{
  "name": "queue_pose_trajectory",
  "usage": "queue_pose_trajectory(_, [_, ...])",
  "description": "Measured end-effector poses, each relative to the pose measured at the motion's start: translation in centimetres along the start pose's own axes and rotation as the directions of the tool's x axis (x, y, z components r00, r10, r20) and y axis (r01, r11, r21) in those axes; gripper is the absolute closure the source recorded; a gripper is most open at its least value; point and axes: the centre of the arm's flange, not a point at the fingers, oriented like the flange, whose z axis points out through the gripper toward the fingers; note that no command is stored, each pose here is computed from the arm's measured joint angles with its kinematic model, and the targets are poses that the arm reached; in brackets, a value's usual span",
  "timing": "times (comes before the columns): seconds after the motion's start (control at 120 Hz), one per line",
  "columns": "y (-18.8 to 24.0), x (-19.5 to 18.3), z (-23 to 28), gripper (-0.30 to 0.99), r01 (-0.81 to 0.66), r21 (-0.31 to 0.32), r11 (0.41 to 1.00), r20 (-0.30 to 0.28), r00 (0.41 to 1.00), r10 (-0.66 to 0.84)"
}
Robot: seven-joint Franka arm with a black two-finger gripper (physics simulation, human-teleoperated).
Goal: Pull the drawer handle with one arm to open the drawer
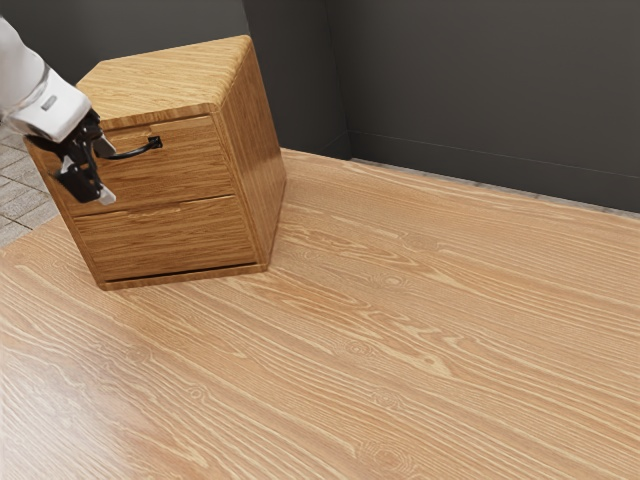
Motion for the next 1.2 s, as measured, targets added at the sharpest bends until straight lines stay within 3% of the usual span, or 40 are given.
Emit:
queue_pose_trajectory(0.183, [-1.4, -0.3, -0.6, 0.0, -0.007, 0.027, 1.0, -0.004, 1.0, 0.007])
queue_pose_trajectory(0.483, [-2.7, -1.0, 2.0, 0.0, -0.019, 0.003, 1.0, -0.004, 1.0, 0.019])
queue_pose_trajectory(1.2, [-4.0, -0.7, 4.3, 0.0, -0.047, 0.031, 0.998, -0.019, 0.999, 0.048])
